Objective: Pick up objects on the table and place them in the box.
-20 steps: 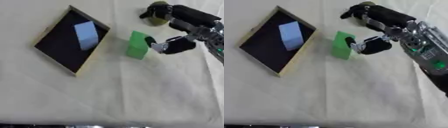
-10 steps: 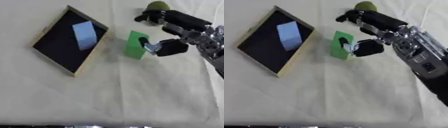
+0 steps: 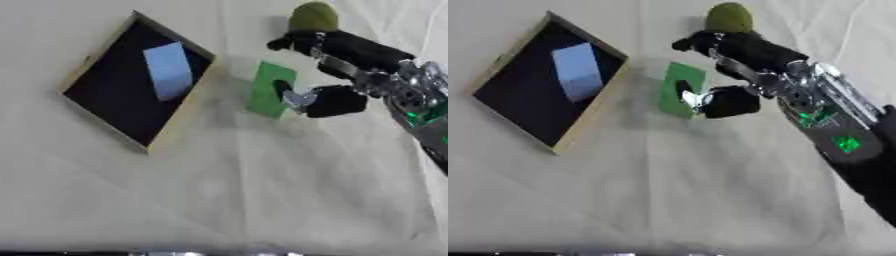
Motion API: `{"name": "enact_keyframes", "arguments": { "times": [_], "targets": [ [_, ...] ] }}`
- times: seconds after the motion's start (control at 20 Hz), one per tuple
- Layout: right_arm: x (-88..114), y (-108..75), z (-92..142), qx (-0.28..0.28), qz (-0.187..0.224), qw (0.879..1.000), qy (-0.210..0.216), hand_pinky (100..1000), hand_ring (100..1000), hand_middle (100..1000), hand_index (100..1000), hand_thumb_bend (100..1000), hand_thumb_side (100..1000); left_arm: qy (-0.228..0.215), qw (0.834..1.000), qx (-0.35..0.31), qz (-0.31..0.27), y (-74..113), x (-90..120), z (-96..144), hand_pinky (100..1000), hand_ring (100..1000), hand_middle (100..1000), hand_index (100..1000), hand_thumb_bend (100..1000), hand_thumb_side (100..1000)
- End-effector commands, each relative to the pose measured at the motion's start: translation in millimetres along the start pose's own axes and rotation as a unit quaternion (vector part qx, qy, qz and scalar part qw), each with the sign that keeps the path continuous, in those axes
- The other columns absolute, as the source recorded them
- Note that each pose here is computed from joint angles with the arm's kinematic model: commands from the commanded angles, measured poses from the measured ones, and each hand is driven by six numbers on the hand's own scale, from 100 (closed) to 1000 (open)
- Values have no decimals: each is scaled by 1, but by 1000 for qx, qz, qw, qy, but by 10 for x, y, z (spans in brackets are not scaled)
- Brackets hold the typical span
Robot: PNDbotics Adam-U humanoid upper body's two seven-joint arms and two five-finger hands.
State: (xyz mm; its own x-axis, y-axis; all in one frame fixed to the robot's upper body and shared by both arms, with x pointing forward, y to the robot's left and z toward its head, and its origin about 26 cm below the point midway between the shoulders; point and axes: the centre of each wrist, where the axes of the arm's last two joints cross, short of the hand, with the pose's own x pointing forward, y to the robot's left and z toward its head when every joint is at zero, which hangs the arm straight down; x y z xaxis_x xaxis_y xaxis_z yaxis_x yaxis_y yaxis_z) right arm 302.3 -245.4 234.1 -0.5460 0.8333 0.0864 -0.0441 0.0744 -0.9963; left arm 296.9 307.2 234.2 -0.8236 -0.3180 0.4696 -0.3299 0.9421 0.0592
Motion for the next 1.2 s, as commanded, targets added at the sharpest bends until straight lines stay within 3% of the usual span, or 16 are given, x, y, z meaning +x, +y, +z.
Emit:
{"name": "enact_keyframes", "arguments": {
  "times": [0.05,0.35,0.75,1.05,1.2],
  "targets": [
    [10,-49,26,-5,6,1000,5,964,1000,885,983,100,774,-14,1000,-1,-4,41,60,-68,757,789,781,818,308,775],
    [33,9,11,5,-10,1000,11,959,1000,883,996,100,878,-13,1000,1,-4,38,58,-66,757,790,781,818,306,778],
    [46,59,5,28,-25,999,7,945,1000,866,1000,100,897,-14,1000,1,-3,33,60,-70,757,790,781,818,305,779],
    [26,89,0,58,-24,998,7,930,1000,851,1000,100,854,-15,1000,0,-2,30,63,-77,758,791,781,818,306,778],
    [6,109,-11,71,-23,997,5,924,999,851,1000,100,750,-15,1000,0,-2,28,64,-80,758,791,782,817,305,776]
  ]
}}
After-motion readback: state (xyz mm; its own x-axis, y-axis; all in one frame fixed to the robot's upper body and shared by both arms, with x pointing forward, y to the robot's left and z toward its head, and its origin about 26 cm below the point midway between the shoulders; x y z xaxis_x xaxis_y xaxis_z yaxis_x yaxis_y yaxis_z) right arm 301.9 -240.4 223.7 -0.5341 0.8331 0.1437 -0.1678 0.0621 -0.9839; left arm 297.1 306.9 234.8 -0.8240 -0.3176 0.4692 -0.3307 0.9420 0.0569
